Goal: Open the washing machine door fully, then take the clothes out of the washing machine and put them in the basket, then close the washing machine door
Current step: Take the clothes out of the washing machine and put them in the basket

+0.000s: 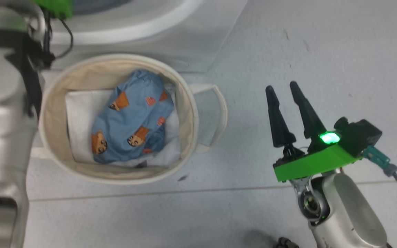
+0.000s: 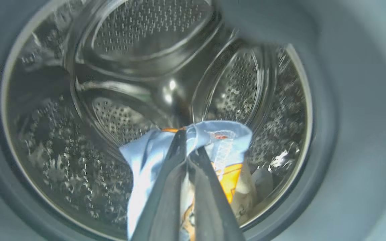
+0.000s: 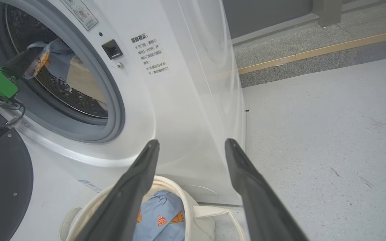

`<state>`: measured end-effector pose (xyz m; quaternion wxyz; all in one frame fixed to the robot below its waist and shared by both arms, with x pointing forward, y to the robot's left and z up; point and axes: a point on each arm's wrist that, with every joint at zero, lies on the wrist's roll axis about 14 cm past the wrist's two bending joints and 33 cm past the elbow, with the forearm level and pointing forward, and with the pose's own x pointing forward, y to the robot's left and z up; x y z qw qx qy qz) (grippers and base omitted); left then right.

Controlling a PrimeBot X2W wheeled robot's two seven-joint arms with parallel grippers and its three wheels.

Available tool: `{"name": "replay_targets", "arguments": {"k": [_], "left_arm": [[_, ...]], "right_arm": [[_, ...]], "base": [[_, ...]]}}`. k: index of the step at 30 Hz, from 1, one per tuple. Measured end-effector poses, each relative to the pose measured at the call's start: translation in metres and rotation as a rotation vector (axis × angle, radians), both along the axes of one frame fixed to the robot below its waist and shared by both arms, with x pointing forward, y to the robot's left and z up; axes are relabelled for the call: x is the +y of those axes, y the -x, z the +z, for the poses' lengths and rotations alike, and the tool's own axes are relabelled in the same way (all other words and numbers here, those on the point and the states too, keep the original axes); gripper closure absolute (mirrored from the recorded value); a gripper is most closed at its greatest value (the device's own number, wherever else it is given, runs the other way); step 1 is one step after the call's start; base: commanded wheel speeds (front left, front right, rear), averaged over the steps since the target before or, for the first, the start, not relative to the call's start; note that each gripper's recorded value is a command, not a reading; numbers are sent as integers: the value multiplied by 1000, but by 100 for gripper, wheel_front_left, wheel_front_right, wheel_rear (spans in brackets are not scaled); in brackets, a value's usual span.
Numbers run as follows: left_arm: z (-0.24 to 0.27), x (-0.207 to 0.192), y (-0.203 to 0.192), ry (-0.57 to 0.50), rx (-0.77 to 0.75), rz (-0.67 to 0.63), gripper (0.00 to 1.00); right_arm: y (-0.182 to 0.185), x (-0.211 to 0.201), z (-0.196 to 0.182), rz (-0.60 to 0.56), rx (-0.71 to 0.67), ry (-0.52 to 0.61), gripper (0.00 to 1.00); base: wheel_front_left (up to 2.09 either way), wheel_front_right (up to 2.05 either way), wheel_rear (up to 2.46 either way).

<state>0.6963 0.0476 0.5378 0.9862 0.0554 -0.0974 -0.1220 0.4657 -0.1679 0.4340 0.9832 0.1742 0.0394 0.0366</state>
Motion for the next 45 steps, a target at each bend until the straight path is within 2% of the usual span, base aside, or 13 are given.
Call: {"name": "replay_targets", "arguments": {"k": [9,17,22,32,35,45], "left_arm": [[64,4,59,10,-196,-19,100],[148,10,136,108,-424,-32,100],[183,9,181,152,-523,-57,100],[240,10,241,252,-715,-78,100],[243,10,247,247,-737,-80,100],[212,6,233,212,-644,-83,100]], "right_arm": [[20,10,24,23,-39,-6,0],[47,18,43,36,-68,-18,0],[60,21,56,42,-97,-22,0],[69,34,59,76,-103,-24,0],[69,35,58,80,-101,-25,0],[66,38,51,89,-81,-28,0]], "base": [[0,0,0],[0,0,0],[0,0,0],[0,0,0],[0,0,0],[0,0,0]]}}
